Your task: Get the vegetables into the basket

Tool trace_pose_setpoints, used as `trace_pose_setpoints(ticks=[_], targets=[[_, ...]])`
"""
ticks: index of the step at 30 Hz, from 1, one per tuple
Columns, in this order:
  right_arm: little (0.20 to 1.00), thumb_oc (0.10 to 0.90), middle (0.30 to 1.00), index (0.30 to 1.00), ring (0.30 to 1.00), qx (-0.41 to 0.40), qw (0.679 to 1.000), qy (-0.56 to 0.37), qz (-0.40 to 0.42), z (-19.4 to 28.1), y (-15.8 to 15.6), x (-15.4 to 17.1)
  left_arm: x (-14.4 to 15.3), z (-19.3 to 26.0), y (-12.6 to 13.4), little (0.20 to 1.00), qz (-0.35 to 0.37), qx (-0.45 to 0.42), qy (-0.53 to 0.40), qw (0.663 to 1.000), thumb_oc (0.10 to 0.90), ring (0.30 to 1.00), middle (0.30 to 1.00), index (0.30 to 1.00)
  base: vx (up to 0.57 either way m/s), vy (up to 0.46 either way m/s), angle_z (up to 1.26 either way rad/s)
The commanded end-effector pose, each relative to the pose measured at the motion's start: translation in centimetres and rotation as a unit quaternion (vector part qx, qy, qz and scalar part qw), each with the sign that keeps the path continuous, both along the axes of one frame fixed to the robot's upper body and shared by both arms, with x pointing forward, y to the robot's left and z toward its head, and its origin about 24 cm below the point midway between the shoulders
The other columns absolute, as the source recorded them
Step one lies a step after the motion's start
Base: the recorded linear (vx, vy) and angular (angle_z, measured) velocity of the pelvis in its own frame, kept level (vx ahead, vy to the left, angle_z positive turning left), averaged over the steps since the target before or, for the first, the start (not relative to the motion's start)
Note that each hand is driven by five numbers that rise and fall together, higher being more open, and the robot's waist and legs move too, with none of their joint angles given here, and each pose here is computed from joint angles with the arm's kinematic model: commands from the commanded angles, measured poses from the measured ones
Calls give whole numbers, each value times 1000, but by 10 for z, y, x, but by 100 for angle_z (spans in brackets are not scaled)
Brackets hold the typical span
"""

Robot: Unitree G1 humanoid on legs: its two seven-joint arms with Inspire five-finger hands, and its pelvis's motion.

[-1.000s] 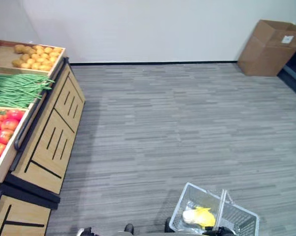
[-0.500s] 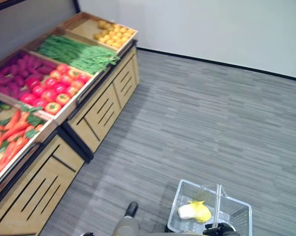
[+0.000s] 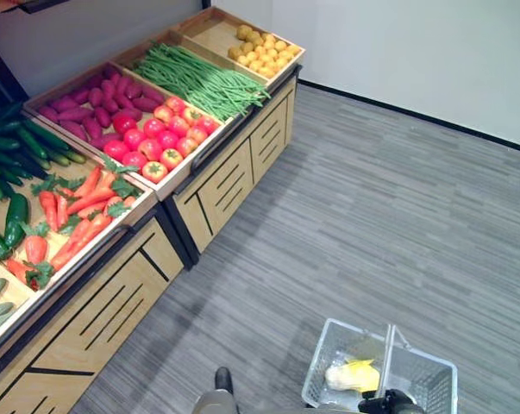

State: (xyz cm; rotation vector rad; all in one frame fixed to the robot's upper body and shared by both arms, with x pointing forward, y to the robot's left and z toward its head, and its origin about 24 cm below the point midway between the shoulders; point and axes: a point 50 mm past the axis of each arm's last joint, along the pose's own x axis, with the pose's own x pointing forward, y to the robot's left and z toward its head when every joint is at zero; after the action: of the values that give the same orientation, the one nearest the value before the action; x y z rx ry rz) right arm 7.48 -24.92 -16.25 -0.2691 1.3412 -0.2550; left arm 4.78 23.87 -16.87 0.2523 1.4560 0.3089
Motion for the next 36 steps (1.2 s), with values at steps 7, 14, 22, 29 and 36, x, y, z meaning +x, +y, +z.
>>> trace_pose_setpoints(ticks=[7,14,22,29,36], targets=[[300,400,300,300,300,-15,1000,8,18,3,-8,7,24,5,7,1000,-23,12,-15,1000,900,1000,1000,1000,71,125,-1],[300,400,300,300,300,-8,1000,2,13,4,-8,12,26,8,18,1000,-28,26,-15,999,900,1000,1000,1000,66,182,2],[300,400,300,300,300,1,1000,-1,13,4,-5,14,37,12,25,1000,-44,35,-27,998,900,1000,1000,1000,108,81,11],[300,400,300,300,300,7,1000,0,15,3,-2,13,38,13,28,1000,-55,37,-24,997,900,1000,1000,1000,169,-77,57],[300,400,300,300,300,10,1000,7,23,1,0,8,33,11,25,1000,-55,35,-15,998,900,1000,1000,1000,79,-131,57]])
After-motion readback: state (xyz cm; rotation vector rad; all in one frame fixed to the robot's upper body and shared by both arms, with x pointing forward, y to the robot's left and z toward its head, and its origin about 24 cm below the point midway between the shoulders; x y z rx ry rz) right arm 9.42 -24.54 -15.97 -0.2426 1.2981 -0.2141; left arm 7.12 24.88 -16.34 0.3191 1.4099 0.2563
